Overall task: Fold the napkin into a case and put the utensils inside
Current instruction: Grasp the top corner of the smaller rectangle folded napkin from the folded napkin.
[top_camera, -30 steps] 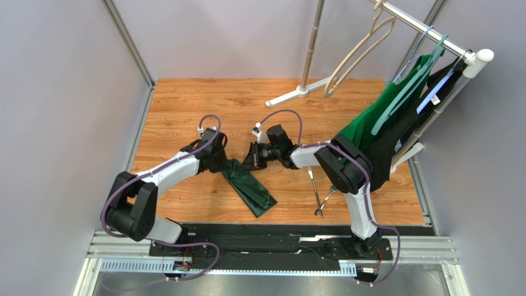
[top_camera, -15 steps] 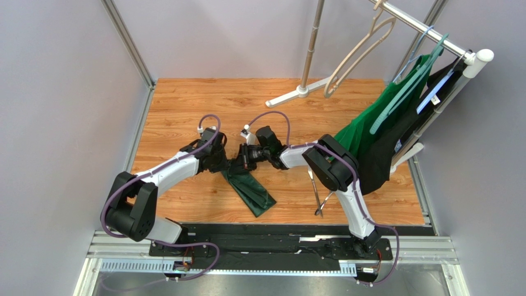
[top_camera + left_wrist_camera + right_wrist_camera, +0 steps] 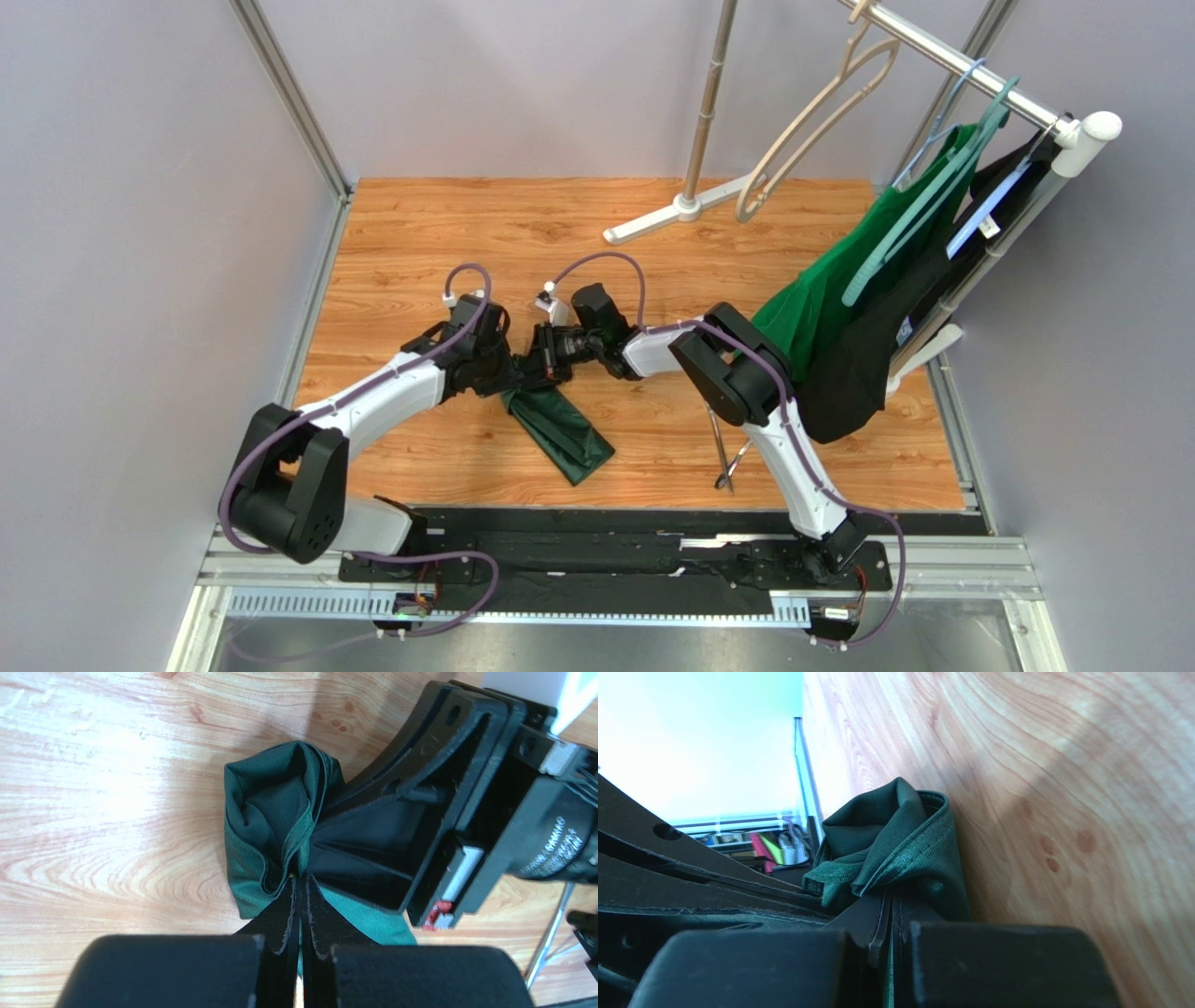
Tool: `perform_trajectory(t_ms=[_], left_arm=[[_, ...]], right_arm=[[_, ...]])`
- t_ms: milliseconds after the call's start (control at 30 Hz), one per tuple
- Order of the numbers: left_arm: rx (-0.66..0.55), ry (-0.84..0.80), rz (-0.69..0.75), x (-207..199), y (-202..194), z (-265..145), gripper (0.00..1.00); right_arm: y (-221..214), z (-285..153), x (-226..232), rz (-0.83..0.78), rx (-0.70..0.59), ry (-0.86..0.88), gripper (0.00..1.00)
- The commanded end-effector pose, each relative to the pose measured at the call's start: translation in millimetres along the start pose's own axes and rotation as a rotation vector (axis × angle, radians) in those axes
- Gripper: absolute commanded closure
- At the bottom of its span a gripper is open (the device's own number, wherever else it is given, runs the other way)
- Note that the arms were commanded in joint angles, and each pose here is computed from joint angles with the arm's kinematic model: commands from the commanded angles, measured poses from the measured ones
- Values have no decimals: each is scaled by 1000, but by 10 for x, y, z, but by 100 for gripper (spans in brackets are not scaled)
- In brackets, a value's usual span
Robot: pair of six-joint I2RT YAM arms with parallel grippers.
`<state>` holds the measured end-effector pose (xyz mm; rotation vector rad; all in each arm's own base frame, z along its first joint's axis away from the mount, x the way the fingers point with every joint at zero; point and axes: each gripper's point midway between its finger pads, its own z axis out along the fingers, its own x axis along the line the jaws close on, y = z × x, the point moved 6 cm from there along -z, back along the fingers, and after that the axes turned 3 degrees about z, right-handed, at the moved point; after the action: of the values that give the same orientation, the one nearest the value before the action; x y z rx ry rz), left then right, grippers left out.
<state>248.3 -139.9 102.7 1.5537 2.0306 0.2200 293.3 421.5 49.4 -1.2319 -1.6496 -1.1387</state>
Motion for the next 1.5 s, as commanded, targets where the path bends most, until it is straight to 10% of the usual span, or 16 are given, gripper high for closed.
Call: perform_trajectory(t_ms=[0, 400, 567, 767, 1467], left_arm=[[-78, -47, -16, -67, 85, -136, 100], [-137, -19, 7, 77, 15, 156, 95], [-169, 5, 22, 76, 95, 121, 52], [-257, 12, 31, 76, 249, -278, 33], [-40, 131, -36, 377, 244, -129, 70]], right_arm=[[160, -63, 206, -28, -42, 101, 100], [413, -29, 384, 208, -86, 299, 100], [387, 30, 184, 285, -94, 299, 100], [376, 14, 67, 283, -95, 232, 100], [295, 64, 94, 189, -59, 119, 100]])
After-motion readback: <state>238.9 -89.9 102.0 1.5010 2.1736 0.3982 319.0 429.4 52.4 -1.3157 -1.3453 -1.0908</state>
